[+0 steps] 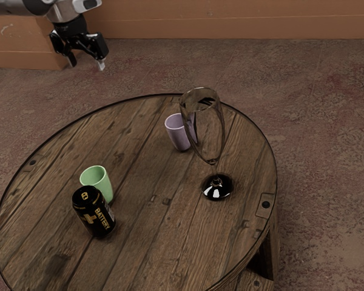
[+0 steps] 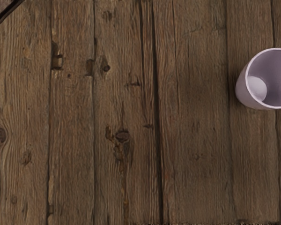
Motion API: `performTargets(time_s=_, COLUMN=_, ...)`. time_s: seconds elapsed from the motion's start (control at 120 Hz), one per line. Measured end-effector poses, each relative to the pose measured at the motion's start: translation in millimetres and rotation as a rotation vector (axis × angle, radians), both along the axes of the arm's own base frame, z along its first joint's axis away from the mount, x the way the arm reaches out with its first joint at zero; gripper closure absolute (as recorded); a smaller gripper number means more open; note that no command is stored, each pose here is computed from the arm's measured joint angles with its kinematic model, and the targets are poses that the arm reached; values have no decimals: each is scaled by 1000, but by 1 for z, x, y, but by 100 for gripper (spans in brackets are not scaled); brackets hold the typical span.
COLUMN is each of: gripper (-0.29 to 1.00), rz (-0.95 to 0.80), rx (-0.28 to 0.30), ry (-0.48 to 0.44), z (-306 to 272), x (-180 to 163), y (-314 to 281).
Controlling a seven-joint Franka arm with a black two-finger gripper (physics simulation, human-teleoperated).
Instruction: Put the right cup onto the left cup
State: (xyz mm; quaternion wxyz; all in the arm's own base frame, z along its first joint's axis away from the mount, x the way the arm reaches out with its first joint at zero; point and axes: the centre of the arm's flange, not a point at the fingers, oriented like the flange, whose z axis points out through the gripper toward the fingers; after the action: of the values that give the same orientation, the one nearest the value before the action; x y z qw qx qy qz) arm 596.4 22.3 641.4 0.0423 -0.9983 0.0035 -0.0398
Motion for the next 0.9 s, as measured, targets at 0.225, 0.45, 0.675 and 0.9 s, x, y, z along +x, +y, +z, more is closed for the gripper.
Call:
performTargets(time_s=0.225, gripper=2, rz=-112, rx=6, ry=113, z=-119, x=58, y=-67)
performTargets(time_s=0.45, gripper=2, rz=-180, rx=-71, ry=115, z=-205, x=79, y=-116)
performTargets(time_s=0.675, gripper=2, rz=-171, rx=-118, ry=65, z=-251, x=87, y=-101)
performTargets(time_s=0.9, gripper=2, rz=-190, rx=-102, ry=-19, z=-259, x=116, y=-90)
